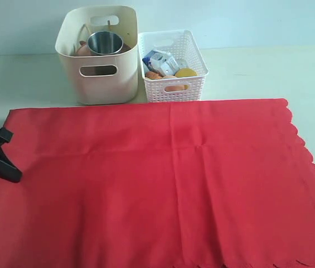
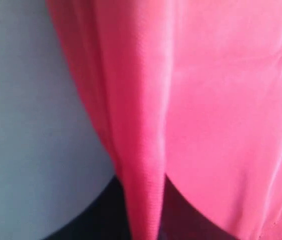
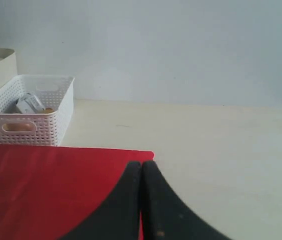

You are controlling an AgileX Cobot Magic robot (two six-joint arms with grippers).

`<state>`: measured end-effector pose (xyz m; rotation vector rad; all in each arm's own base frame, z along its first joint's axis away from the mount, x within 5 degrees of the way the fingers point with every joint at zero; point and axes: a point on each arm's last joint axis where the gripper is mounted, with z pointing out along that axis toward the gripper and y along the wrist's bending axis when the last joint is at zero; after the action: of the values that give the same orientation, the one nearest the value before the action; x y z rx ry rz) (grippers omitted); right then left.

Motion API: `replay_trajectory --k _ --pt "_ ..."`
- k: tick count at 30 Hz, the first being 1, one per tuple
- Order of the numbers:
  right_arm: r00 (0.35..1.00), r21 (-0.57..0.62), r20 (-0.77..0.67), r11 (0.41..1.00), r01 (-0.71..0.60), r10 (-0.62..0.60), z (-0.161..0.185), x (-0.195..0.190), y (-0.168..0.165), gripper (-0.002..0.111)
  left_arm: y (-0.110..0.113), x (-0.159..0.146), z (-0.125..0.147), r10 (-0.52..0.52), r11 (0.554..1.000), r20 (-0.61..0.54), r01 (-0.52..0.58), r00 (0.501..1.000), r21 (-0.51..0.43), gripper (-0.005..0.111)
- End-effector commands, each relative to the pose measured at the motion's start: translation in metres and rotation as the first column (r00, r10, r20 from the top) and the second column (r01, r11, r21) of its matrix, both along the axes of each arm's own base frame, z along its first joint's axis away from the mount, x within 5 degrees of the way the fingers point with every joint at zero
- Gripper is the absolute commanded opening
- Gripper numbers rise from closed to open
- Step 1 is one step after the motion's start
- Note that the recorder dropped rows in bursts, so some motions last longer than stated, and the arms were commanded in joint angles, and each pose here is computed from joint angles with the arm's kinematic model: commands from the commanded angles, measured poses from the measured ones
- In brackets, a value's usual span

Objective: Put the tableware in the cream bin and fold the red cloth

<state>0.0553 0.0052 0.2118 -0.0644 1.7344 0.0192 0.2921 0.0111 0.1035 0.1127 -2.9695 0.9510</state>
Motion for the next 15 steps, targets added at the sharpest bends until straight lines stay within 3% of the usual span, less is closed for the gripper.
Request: replay_trajectory --k 1,8,15 --pt "0.999 -0.009 -0.037 1.000 0.007 -0.008 0.008 0.007 -0.001 0.000 -0.001 -0.002 0.016 -0.005 1.000 0.027 0.004 1.000 0.028 0.000" --pt "0.995 -0.008 -0.102 1.000 0.008 -0.009 0.026 0.022 -0.001 0.000 0.006 -0.008 0.039 0.005 0.991 0.052 -0.012 0.999 0.132 0.000" --pt "0.991 -0.053 -0.135 0.999 0.008 -0.015 0.052 0.044 -0.003 0.000 0.006 -0.012 0.068 0.006 0.986 0.148 -0.031 0.989 0.166 0.000"
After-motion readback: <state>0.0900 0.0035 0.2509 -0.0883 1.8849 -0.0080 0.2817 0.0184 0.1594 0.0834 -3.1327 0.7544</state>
